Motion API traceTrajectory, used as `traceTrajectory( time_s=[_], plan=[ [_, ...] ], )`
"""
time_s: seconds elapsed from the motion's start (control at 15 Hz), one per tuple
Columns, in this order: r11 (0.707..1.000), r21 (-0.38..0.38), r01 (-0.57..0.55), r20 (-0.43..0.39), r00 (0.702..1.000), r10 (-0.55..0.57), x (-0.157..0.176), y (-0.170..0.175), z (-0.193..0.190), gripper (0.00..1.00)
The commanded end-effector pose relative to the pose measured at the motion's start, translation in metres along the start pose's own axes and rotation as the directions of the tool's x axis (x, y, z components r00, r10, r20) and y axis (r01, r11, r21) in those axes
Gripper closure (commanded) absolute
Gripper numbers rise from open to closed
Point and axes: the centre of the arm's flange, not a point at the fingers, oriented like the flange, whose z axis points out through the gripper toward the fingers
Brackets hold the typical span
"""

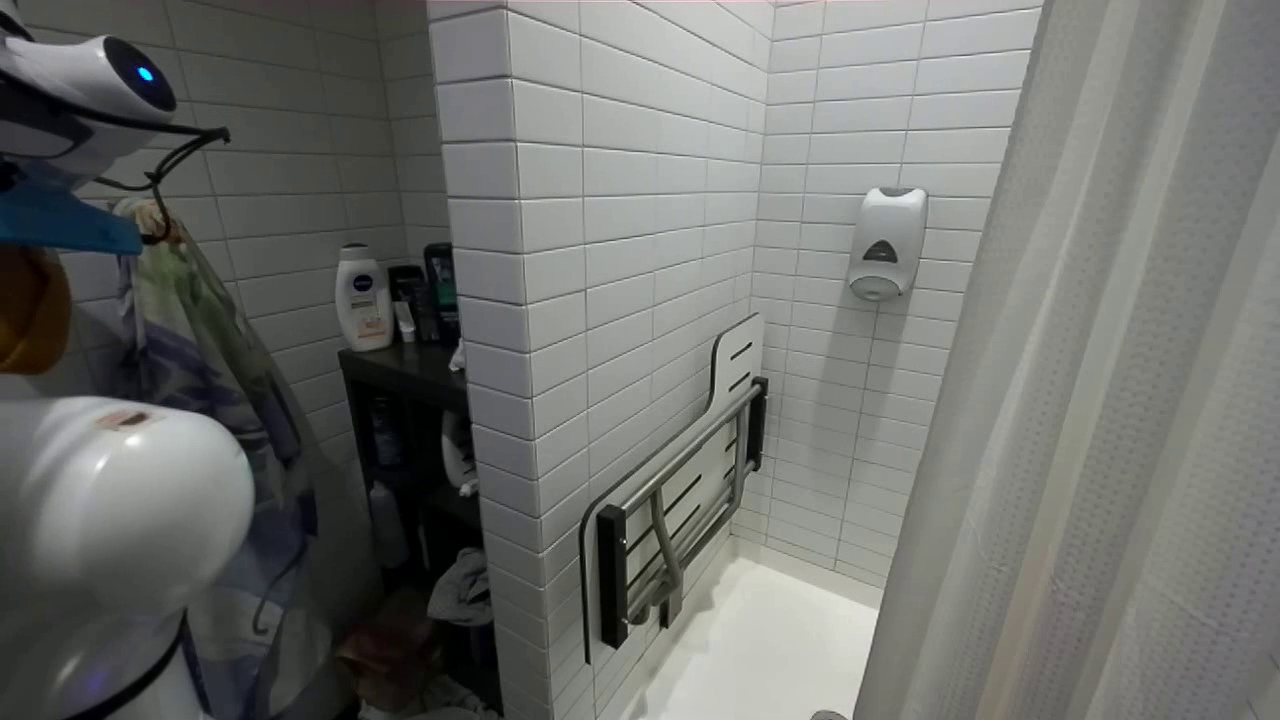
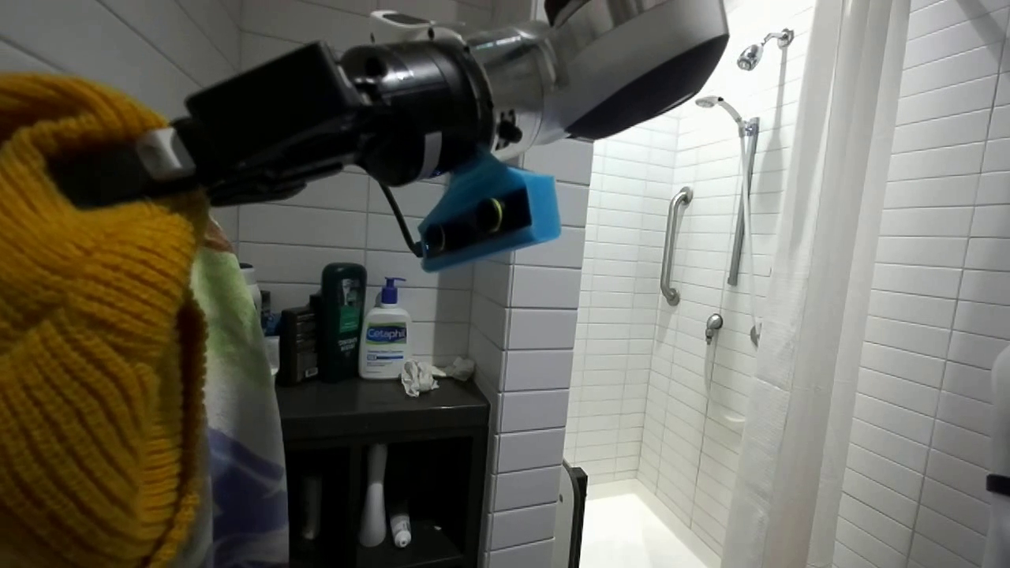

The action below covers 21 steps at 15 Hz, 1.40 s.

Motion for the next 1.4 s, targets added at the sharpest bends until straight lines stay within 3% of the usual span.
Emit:
traceTrajectory(
  time_s=[0.0,0.2,0.27,0.4,1.0,1.33],
  plan=[
    [1.0,-0.008,0.0,0.005,1.0,0.001,0.003,0.011,0.009,0.99],
    [1.0,-0.011,-0.017,0.019,1.0,0.017,-0.005,0.018,0.014,0.99],
    [1.0,-0.012,-0.021,0.033,0.999,0.022,-0.008,0.02,0.016,0.69],
    [1.0,-0.012,-0.027,0.054,0.998,0.028,-0.013,0.025,0.02,0.65],
    [0.999,-0.035,-0.036,0.083,0.996,0.039,-0.024,0.037,0.018,0.04],
    [0.995,-0.093,-0.043,0.081,0.995,0.051,-0.03,0.046,-0.005,0.0]
  ],
)
